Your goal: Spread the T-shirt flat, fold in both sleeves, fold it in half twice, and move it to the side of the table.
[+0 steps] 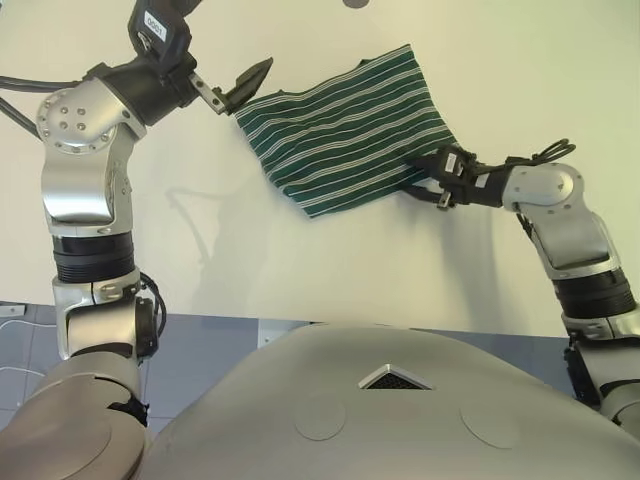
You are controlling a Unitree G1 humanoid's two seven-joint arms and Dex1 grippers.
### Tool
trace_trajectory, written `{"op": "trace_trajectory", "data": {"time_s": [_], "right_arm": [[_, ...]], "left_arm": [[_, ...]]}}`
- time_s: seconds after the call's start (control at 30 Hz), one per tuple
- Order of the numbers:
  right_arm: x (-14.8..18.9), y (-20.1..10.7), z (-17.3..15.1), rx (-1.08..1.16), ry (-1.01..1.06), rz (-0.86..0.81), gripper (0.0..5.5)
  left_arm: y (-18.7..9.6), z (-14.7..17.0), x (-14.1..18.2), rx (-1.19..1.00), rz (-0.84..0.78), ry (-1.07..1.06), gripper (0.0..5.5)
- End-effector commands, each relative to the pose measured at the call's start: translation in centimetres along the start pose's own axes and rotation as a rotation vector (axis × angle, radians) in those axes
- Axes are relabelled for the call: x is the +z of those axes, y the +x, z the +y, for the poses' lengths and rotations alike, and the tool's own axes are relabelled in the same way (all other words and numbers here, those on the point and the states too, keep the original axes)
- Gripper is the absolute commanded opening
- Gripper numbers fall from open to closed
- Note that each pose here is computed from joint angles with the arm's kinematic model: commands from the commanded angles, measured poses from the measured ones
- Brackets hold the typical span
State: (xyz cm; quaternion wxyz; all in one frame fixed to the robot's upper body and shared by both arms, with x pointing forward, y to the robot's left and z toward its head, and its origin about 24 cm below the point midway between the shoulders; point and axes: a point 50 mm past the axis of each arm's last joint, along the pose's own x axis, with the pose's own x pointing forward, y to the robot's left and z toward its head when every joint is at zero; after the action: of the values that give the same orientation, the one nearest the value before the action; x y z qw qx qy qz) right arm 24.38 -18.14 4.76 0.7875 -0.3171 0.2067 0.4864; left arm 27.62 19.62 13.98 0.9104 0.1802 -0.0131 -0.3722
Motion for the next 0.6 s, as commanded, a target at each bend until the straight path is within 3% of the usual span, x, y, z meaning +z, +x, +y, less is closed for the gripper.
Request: {"op": "trace_trajectory", "data": {"time_s": [0.03,0.13,0.23,0.3,0.43,0.6], "right_arm": [[-2.8,-2.1,-3.1,-0.113,0.032,0.171,2.15],[-3.4,-3.2,-7.6,-0.313,-0.006,0.243,2.15],[-1.7,-2.1,-11.2,-0.514,-0.097,0.21,2.15],[0.1,-1.8,-11.7,-0.553,-0.156,0.113,2.15],[2.6,-0.6,-9.3,-0.468,-0.13,-0.074,2.15],[4.8,7.8,-0.7,-0.118,0.015,-0.202,2.15]], "left_arm": [[0.1,-0.9,-0.2,-0.046,0.038,0.01,5.38],[0.2,-1.7,-0.5,-0.091,0.058,0.008,5.38],[0.9,-2.3,-1.1,-0.155,0.091,0.06,5.38],[1.4,-2.1,-1.5,-0.192,0.124,0.139,5.38],[1.2,-3.1,-2.7,-0.337,0.194,0.334,5.38],[-0.8,-3.2,-3.8,-0.54,0.286,0.567,5.38]]}}
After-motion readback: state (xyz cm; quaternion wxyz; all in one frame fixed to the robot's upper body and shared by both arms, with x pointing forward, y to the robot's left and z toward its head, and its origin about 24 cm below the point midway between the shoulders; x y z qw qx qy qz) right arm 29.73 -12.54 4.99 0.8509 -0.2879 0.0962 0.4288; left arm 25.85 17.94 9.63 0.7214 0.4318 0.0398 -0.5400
